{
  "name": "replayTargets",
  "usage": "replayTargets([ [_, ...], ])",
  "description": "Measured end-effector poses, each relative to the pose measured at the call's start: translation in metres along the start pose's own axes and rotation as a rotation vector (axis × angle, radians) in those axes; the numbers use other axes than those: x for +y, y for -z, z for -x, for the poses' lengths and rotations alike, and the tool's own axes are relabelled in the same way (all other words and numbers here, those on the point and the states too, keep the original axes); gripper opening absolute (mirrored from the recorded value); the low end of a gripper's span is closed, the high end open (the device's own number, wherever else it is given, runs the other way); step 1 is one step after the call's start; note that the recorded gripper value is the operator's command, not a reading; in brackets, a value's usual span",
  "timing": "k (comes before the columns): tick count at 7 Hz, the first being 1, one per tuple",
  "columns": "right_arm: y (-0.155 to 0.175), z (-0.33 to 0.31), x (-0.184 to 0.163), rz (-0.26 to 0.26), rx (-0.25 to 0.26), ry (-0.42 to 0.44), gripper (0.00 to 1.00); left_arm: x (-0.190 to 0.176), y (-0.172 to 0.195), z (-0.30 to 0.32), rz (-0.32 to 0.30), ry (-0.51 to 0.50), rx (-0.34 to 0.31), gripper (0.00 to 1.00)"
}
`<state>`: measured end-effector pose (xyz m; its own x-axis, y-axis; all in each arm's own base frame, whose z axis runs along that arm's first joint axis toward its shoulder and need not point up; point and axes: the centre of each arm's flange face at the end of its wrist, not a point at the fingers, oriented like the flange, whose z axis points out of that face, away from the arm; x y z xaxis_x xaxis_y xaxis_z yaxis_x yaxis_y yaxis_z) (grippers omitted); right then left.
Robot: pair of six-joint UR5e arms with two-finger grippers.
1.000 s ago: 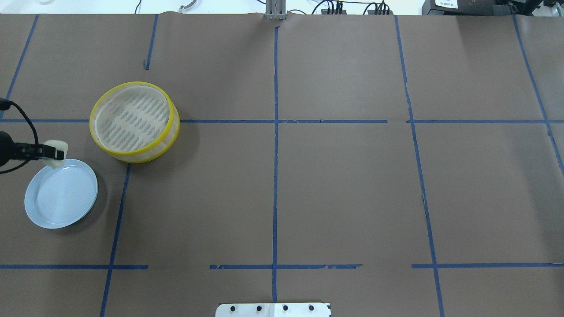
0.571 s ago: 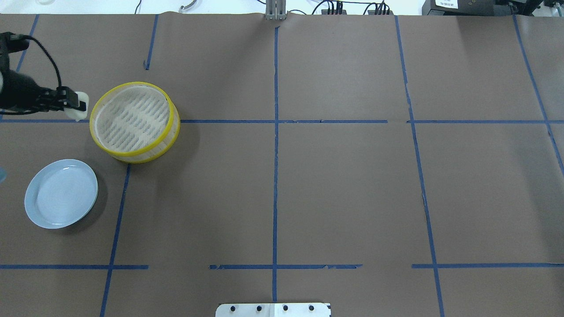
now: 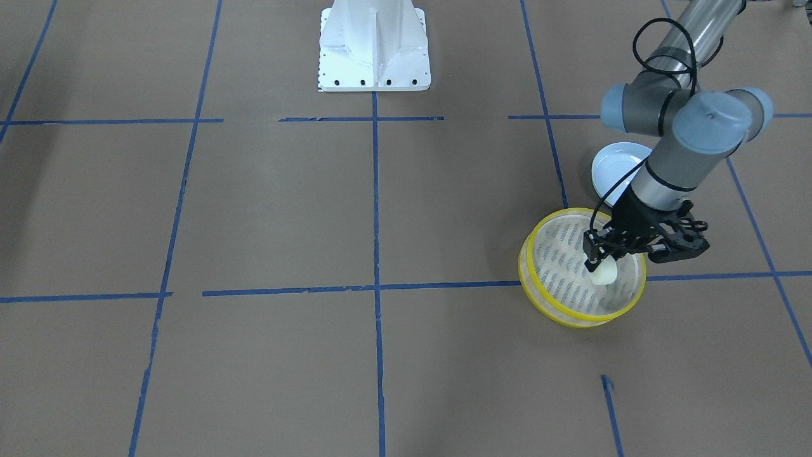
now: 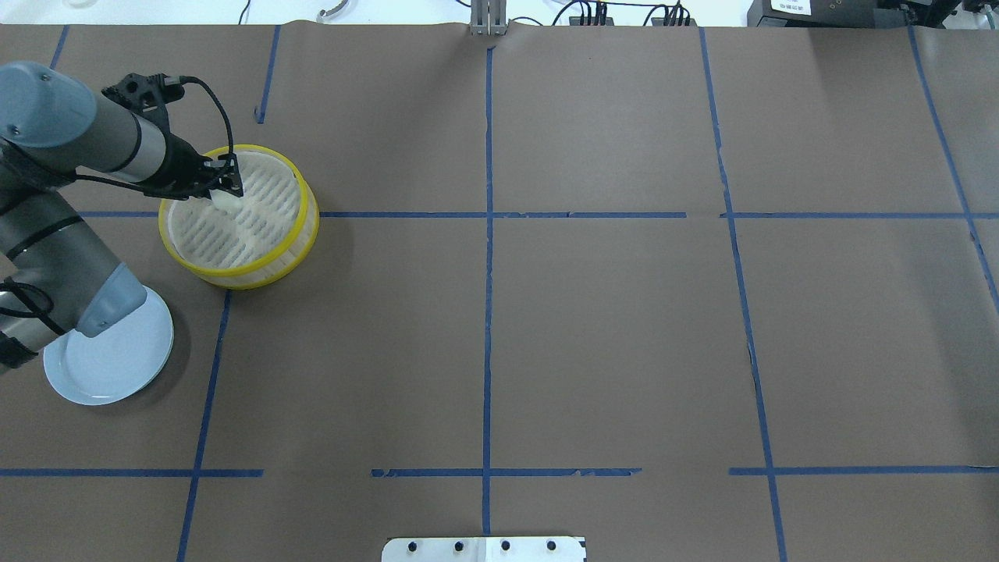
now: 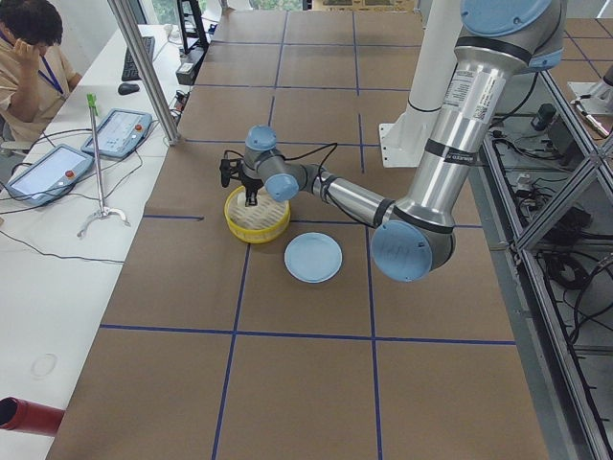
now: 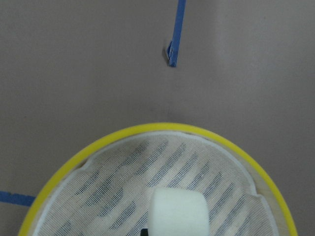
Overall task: Place bun in steamer
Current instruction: 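Carry the bun with the left gripper over the yellow steamer, then lower the bun into the steamer and open the left gripper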
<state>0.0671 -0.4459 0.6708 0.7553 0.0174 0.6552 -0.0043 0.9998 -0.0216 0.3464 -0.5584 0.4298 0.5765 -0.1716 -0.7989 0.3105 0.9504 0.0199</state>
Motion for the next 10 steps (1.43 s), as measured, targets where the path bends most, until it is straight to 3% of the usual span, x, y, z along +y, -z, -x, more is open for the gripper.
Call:
replayTargets([
  [5,0.000,0.000,0.000,0.000,0.000,0.000,1.00,0.023,-0.016,-0.004,0.023,0.012,-0.016,0.44],
  [6,0.000,0.000,0.000,0.000,0.000,0.000,1.00,0.024,-0.017,-0.003,0.025,0.019,-0.017,0.54],
  [7,0.000,0.000,0.000,0.000,0.000,0.000,1.00,0.025,-0.018,-0.002,0.026,0.023,-0.019,0.84],
  [8,0.000,0.000,0.000,0.000,0.000,0.000,1.00,0.026,-0.017,-0.002,0.026,0.024,-0.018,0.99],
  [10,0.000,0.000,0.000,0.000,0.000,0.000,1.00,0.027,-0.003,-0.006,0.018,0.015,0.005,0.99],
])
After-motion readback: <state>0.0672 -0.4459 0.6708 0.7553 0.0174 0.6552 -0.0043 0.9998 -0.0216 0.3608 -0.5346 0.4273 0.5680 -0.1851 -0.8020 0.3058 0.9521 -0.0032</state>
